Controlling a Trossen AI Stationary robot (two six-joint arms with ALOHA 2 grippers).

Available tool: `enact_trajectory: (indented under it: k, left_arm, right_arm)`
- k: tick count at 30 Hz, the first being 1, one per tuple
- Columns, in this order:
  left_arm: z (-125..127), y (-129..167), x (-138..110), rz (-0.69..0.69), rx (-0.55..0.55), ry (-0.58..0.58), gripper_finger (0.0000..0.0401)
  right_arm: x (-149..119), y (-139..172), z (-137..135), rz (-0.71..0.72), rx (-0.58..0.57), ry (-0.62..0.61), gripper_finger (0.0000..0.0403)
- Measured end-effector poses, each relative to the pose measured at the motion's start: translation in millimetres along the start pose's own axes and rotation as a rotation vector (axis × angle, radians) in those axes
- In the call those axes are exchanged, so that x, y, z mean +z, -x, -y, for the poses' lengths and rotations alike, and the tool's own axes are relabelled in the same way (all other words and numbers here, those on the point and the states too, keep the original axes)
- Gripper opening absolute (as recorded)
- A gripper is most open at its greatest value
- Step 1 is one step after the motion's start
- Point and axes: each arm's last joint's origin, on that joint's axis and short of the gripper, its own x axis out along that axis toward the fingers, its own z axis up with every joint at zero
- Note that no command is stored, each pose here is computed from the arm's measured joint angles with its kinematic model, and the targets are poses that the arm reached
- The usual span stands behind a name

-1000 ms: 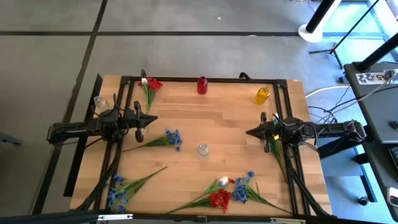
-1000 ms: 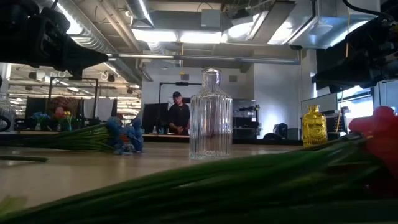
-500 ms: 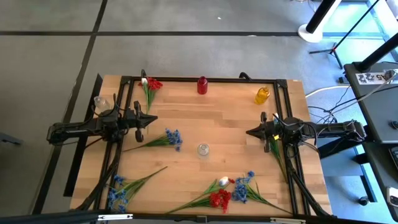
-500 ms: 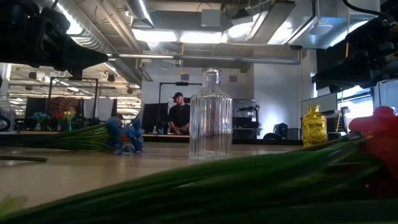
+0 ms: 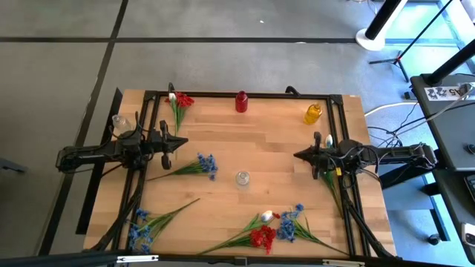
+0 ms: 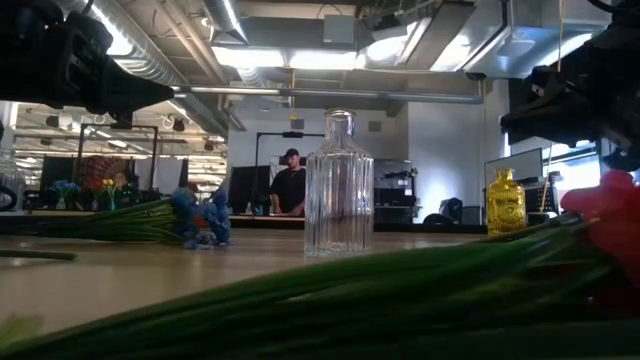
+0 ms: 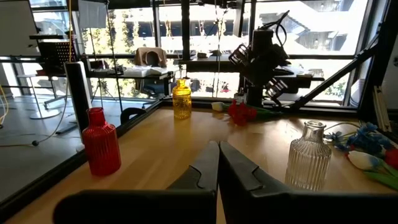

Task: Sort flowers into vase by color
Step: Put the red flower into the red vase

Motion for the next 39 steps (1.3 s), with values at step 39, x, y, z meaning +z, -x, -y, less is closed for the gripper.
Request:
enact_trajectory:
  k: [39]
  left_arm:
    - [0.0,0.0,0.0,0.0,0.0,0.0,0.0]
  right_arm:
    - [42.6,-42.8,21.4,-1.019,0.122,-1.508,0.0012]
